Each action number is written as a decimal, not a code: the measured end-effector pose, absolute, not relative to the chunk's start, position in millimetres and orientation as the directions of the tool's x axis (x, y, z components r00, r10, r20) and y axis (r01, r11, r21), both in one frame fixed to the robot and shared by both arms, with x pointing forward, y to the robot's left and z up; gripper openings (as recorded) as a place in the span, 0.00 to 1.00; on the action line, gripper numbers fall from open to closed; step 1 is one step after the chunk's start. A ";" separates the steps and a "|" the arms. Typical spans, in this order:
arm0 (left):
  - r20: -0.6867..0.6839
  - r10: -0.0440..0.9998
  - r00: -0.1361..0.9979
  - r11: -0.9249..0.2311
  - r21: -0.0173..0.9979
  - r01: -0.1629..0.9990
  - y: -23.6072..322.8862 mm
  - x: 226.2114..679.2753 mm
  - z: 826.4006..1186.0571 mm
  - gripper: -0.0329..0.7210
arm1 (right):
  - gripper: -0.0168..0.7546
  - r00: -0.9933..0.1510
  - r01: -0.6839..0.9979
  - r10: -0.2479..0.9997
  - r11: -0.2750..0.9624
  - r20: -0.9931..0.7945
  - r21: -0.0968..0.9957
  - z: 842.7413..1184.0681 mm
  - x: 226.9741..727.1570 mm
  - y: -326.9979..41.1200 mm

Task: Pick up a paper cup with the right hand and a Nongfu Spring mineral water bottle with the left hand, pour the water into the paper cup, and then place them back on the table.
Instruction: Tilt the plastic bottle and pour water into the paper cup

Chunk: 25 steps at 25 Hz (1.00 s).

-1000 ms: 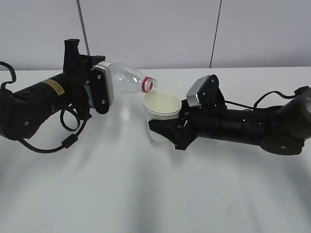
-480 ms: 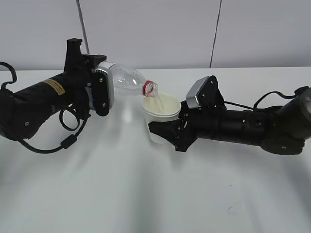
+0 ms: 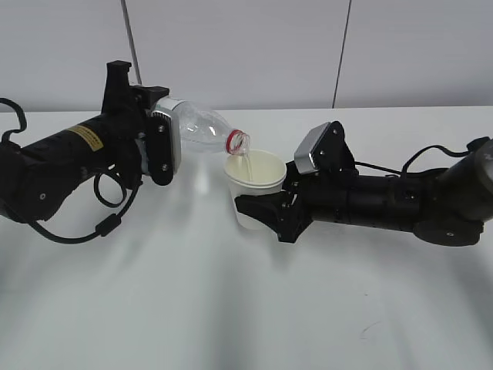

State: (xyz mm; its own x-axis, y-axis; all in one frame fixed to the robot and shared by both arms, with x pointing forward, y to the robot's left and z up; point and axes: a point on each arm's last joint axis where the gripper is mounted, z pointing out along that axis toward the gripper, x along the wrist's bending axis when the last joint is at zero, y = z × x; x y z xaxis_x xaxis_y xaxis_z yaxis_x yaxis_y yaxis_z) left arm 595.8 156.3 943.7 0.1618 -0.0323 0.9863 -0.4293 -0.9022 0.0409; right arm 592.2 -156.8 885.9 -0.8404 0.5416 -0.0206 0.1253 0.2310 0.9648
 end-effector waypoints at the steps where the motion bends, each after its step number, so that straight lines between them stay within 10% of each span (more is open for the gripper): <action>1: 0.986 -0.033 0.161 -0.902 0.040 -0.429 156.3 595.8 943.7 0.59 | 0.68 -0.841 0.125 0.541 0.232 -0.021 0.965 885.8 592.2 -156.8; 25: 0.992 -0.056 0.109 -0.908 -0.005 -0.419 157.6 596.9 947.4 0.59 | 0.68 -0.841 0.129 0.541 0.234 -0.019 0.964 885.5 592.1 -156.9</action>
